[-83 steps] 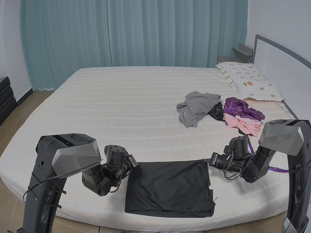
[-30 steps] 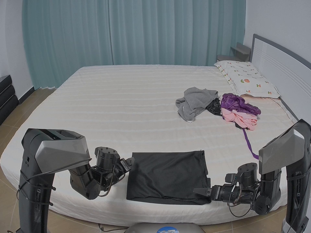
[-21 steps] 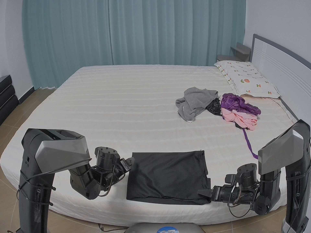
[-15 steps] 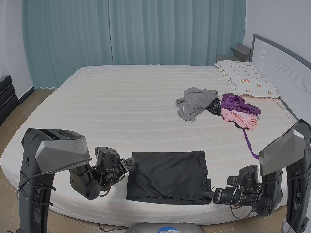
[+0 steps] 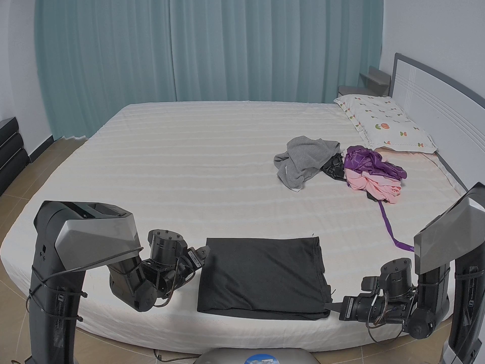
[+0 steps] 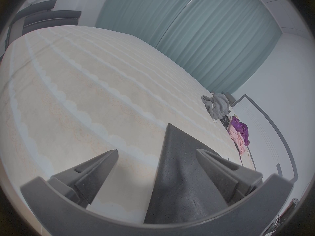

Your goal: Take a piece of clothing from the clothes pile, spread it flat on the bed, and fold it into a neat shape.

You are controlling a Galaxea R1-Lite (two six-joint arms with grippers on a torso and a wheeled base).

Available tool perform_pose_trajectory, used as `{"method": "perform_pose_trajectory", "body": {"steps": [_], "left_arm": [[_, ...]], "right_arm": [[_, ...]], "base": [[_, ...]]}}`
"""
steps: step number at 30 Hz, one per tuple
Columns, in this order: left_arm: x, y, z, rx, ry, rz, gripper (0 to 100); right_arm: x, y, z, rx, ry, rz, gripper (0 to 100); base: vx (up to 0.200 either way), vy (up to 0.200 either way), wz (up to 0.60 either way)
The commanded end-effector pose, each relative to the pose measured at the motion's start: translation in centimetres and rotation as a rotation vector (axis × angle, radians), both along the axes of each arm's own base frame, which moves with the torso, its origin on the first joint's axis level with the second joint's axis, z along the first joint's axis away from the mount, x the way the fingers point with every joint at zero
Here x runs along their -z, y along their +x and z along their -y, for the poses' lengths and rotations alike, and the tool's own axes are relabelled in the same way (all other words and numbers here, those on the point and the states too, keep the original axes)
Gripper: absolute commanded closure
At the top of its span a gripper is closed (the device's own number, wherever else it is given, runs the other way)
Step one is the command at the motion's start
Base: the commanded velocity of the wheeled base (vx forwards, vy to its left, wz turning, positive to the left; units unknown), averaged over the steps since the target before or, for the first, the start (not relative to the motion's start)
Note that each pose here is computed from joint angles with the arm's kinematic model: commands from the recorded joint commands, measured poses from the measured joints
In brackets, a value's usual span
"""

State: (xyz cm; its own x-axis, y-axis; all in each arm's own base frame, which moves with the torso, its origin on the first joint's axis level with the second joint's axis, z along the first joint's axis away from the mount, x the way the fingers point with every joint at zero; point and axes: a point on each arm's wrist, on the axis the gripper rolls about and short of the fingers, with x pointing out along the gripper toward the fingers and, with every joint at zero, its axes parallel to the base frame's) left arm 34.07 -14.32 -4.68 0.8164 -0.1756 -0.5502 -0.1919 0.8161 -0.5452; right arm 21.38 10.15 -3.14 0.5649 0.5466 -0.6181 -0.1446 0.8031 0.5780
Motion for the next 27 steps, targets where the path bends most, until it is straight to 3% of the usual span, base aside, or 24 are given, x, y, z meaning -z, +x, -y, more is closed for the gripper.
{"method": "perform_pose_trajectory", "body": {"steps": [1, 15, 16, 22, 27], "left_arm": [[0.1, 0.0, 0.0, -0.001, 0.000, 0.000, 0], [0.1, 0.0, 0.0, -0.001, 0.001, -0.003, 0], [0.1, 0.0, 0.0, 0.001, -0.001, -0.001, 0], [0.1, 0.0, 0.0, -0.001, 0.001, -0.002, 0], [0.1, 0.0, 0.0, -0.001, 0.001, -0.002, 0]], "right_arm": [[-0.2, -0.1, 0.2, 0.002, -0.001, 0.002, 100], [0.2, -0.7, 0.9, -0.029, -0.065, 0.000, 100], [0.3, -0.8, 0.9, -0.037, -0.075, -0.001, 0], [0.6, -0.2, 1.0, -0.035, -0.075, 0.016, 0], [-0.1, 3.1, 1.2, 0.044, -0.021, 0.124, 0]], "base": [[0.000, 0.000, 0.00], [0.000, 0.000, 0.00], [0.000, 0.000, 0.00], [0.000, 0.000, 0.00], [0.000, 0.000, 0.00]]}}
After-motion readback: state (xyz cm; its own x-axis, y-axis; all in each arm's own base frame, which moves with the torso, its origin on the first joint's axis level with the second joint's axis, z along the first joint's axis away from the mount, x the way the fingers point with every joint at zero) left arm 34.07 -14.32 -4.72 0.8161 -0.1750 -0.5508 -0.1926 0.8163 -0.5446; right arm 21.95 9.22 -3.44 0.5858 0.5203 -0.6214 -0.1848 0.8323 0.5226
